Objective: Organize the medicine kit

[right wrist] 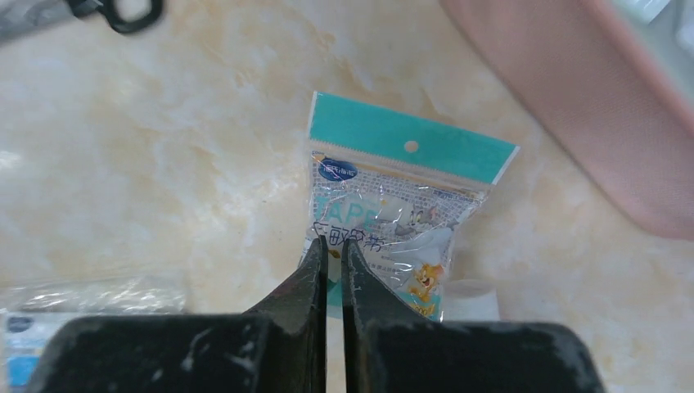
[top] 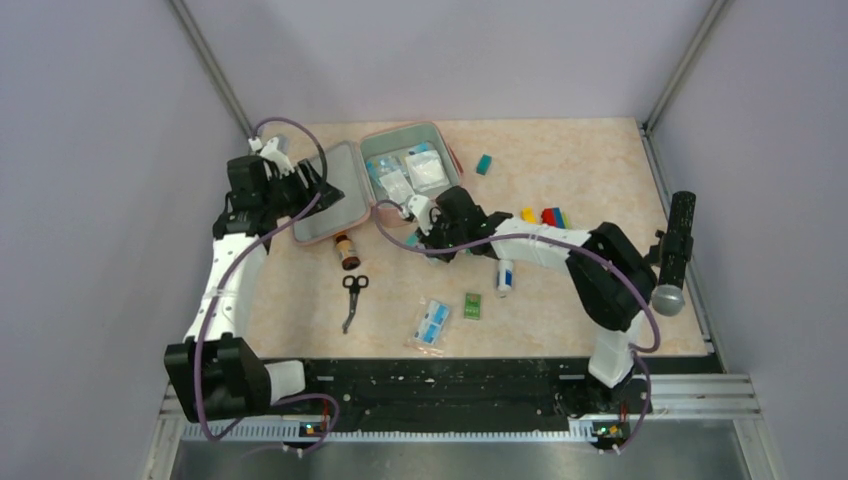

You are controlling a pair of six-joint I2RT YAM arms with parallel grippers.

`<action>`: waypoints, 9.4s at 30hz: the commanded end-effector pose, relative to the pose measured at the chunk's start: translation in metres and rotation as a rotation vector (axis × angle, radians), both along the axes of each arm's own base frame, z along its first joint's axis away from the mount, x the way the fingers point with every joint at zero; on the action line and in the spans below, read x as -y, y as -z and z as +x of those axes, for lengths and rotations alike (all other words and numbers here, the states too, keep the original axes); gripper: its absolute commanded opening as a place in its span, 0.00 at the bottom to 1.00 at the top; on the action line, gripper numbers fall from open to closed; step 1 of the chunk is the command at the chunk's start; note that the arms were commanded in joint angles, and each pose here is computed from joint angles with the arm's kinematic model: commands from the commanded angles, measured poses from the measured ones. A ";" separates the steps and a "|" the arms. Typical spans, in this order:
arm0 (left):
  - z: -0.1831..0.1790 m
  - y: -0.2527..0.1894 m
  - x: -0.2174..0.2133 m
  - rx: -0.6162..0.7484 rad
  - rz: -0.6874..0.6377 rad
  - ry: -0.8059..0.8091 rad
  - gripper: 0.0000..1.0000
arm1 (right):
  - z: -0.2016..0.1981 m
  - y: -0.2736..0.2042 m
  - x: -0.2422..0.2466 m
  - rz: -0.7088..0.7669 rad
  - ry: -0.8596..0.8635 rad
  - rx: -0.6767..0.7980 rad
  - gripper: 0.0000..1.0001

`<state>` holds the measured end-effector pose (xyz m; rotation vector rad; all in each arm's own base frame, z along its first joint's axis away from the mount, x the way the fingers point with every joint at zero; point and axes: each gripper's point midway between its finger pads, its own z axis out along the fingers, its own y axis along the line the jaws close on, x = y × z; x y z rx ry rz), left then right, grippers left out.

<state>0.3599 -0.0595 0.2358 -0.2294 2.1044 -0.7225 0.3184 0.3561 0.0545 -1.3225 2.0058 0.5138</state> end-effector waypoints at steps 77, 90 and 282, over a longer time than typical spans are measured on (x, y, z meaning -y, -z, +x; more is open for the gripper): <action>-0.108 0.112 0.135 -0.103 0.210 0.830 0.62 | -0.034 -0.144 0.110 0.250 0.043 0.127 0.66; -0.112 0.177 0.182 -0.212 0.316 1.031 0.52 | -0.021 -0.144 0.141 0.229 0.151 0.196 0.67; 0.045 -0.008 0.074 0.063 0.174 0.284 0.92 | 0.036 -0.019 0.081 -0.145 -0.350 0.020 0.67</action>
